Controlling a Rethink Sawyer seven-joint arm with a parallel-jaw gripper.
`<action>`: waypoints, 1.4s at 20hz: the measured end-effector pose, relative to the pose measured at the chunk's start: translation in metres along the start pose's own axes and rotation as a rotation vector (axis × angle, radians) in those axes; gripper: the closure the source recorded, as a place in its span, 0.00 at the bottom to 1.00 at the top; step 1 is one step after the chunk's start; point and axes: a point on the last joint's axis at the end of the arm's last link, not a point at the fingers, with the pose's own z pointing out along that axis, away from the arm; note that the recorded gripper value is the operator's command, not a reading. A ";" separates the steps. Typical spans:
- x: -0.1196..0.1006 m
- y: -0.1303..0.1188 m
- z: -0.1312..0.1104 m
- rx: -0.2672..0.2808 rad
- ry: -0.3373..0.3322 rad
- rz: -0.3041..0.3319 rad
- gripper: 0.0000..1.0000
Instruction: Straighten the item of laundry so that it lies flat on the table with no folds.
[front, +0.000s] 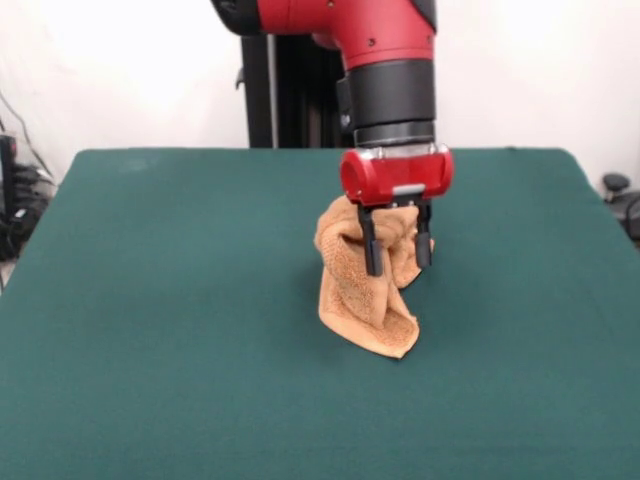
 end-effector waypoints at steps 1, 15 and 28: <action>0.002 0.000 0.001 0.000 0.001 -0.002 0.00; 0.013 0.002 0.021 -0.010 -0.001 0.006 0.00; 0.006 0.002 0.024 -0.001 -0.074 0.009 0.00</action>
